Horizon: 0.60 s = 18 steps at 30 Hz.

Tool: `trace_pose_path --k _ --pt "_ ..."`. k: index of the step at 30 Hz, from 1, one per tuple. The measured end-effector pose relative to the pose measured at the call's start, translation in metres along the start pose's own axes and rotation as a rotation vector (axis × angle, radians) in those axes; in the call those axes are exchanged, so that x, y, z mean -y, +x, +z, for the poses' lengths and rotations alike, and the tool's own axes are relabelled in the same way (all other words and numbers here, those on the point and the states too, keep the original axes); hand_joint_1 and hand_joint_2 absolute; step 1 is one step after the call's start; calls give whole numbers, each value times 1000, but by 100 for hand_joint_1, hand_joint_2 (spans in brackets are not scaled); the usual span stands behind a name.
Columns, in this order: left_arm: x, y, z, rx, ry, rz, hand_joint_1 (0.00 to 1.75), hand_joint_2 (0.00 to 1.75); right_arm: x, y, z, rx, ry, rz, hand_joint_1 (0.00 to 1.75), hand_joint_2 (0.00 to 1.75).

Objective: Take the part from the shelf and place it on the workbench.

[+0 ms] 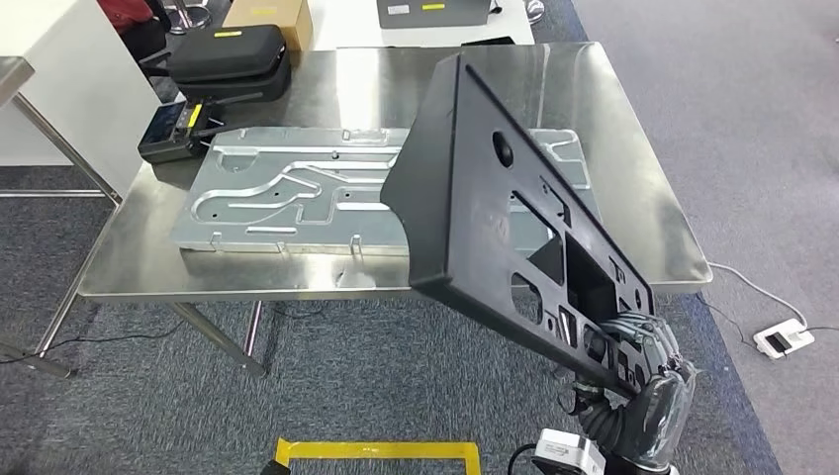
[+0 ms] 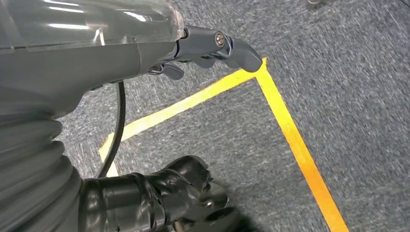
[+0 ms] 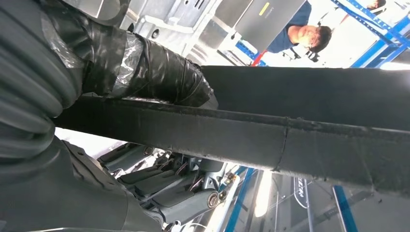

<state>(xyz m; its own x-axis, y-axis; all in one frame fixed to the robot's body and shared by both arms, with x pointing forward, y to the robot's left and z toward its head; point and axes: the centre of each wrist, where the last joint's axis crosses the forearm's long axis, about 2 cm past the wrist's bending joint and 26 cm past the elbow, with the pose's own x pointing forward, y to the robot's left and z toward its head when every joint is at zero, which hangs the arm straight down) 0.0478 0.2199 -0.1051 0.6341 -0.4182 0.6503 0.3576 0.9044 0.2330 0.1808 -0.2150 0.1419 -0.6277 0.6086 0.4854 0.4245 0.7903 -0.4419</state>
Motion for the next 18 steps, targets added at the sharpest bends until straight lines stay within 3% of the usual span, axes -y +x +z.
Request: trace_pose_path --k 18 --pt "-2 -3 1 -5 -3 -11 0 175 -1 -2 -10 25 -19 0 175 175"
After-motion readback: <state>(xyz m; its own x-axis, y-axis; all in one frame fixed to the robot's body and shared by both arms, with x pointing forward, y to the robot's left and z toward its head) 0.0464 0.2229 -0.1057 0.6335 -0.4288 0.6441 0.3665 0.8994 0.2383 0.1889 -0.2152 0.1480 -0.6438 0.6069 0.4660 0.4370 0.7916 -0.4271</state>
